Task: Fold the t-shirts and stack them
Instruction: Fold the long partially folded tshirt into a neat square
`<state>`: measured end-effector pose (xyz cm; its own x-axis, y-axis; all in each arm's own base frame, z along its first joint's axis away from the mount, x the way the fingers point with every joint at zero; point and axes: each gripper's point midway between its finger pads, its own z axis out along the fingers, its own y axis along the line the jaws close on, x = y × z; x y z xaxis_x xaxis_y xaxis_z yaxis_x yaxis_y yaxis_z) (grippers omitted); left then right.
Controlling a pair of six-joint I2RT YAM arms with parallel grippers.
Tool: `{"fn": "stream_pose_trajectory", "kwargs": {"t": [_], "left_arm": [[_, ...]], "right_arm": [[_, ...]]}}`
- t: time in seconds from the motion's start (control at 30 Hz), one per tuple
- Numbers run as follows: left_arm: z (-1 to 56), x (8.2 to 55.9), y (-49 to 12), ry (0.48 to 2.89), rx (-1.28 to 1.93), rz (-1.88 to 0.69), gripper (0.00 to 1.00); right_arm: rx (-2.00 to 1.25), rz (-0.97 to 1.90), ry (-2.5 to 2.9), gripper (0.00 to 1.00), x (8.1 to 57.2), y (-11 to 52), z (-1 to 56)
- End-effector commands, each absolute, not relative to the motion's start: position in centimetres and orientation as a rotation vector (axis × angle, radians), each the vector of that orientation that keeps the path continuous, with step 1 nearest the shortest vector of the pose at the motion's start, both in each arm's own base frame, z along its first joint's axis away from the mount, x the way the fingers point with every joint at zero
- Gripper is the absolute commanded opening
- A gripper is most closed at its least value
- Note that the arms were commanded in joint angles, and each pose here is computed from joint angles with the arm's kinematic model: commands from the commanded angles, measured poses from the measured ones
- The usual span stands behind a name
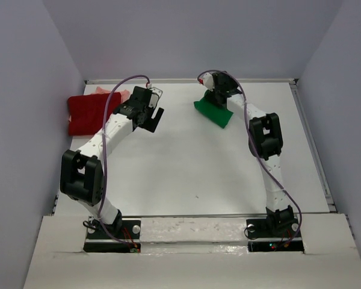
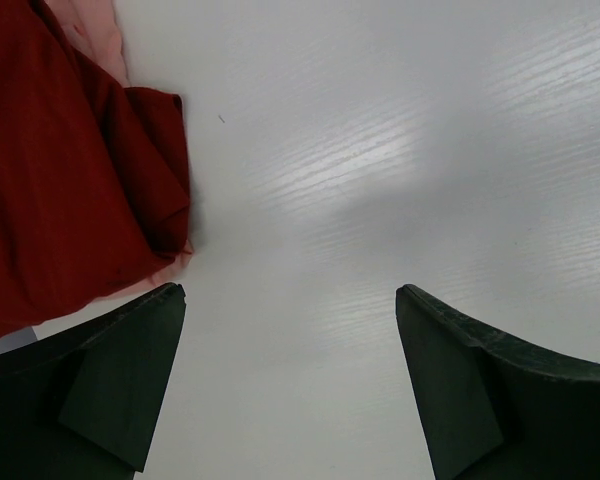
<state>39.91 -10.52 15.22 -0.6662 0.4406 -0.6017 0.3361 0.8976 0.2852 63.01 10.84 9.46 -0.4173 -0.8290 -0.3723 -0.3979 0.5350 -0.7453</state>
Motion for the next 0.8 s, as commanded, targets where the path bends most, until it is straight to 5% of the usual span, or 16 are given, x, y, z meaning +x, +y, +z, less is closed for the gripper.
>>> {"fn": "stream_pose_trajectory", "kwargs": {"t": [0.0, 0.43, 0.77], "left_arm": [[17.9, 39.5, -10.6, 2.285, 0.543, 0.178, 0.99], [19.3, 39.3, -10.4, 2.247, 0.532, 0.17, 0.99], [20.8, 39.4, -10.5, 2.212, 0.521, 0.155, 0.99]], "right_arm": [[-0.837, -0.846, 1.831, 1.0, 63.9, 10.3, 19.8], [-0.827, -0.975, 1.64, 1.0, 59.9, 11.2, 29.7], [-1.053, -0.755, 1.783, 1.0, 53.3, 15.2, 24.8]]}}
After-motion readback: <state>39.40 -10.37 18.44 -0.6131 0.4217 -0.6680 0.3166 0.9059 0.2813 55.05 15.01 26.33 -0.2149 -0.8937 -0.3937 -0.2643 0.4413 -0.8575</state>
